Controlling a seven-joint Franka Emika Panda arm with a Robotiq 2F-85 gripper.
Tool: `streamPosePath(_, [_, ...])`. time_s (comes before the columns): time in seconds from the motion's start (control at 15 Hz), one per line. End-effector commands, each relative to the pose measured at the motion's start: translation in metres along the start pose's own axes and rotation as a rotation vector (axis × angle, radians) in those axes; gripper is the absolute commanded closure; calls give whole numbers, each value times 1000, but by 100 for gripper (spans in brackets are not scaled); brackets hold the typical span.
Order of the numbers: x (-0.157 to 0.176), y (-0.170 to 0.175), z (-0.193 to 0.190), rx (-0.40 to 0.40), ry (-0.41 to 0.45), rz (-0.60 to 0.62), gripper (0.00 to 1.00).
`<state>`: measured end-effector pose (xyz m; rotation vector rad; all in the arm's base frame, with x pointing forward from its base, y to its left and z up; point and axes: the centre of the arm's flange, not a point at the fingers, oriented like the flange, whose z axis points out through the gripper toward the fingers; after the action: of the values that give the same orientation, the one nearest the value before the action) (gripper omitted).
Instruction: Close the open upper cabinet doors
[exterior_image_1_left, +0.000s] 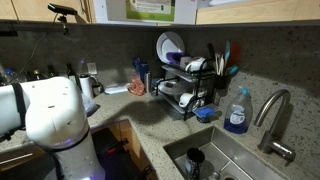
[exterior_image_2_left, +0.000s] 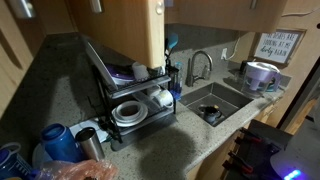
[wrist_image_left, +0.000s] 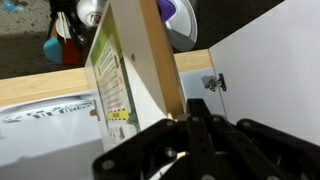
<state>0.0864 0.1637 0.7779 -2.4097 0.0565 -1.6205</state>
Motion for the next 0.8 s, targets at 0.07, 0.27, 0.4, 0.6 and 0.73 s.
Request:
streamPosePath(0.07, [4,19,-15,-52,48,22,100])
streamPosePath(0.27, [10,36,-26,-91,77,32,100])
streamPosePath(0.4, [13,49,-32,-112,91,38,100])
streamPosePath(0.6, [18,71,-38,-151,104,60,100])
streamPosePath(0.73, [21,83,-44,-174,118,72,100])
